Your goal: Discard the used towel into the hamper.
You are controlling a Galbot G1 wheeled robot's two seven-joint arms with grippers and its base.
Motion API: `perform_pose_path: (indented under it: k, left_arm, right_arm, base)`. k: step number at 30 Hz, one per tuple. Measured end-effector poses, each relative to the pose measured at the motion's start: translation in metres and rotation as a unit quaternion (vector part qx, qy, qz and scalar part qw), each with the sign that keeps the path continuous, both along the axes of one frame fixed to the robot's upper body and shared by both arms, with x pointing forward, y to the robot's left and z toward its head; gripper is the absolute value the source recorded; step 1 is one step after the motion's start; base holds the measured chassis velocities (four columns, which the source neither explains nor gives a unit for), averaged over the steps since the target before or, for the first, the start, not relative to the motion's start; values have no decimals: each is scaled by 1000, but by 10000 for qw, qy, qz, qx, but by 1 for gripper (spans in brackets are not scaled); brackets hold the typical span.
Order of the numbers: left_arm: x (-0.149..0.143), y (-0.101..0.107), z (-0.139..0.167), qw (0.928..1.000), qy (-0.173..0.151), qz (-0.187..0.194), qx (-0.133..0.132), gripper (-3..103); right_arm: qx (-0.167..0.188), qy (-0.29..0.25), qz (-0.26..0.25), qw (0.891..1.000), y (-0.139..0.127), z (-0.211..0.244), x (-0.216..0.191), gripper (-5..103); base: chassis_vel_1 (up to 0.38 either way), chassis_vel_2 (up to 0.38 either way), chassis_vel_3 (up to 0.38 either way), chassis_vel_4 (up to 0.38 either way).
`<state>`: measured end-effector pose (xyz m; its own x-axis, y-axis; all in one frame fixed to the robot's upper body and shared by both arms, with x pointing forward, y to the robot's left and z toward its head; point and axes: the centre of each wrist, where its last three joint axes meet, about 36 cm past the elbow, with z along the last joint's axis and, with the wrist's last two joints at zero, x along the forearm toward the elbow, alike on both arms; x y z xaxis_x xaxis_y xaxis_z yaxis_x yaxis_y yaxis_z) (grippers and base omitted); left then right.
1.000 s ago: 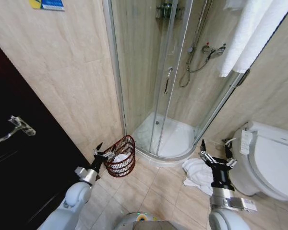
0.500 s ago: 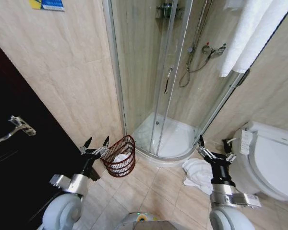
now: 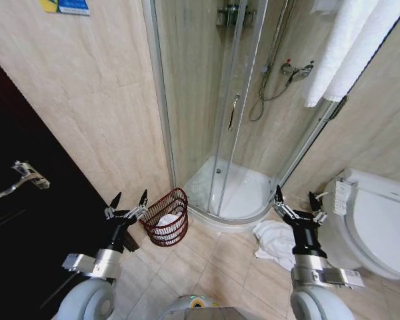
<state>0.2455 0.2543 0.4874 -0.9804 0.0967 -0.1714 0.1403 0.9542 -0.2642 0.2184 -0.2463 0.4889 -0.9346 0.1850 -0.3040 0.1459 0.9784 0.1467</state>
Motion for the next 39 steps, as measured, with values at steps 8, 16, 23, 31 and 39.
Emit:
perform_pose_path:
  k: [8,16,23,31,39]
  left_arm:
    - [0,0,0,10000,-9,-4,1,100]
    - [1,0,-1,10000,-4,-9,3,100]
    - [1,0,-1,10000,-1,-13,3,100]
    - [1,0,-1,10000,2,-17,1,100]
    - [1,0,-1,10000,5,-18,0,100]
  right_arm:
    - [-1,-370,227,9991,-1,-4,-1,100]
    - [-103,-232,190,9995,-3,-1,-9,100]
    - [98,-50,-103,9999,-2,2,-12,100]
    - [85,-11,-121,9999,-3,3,-12,100]
    - [86,-3,-105,9999,-5,1,-11,100]
  base:
    - [0,0,0,0]
    - [0,0,0,0]
    - [0,0,0,0]
    - [0,0,0,0]
    - [-38,-38,46,45]
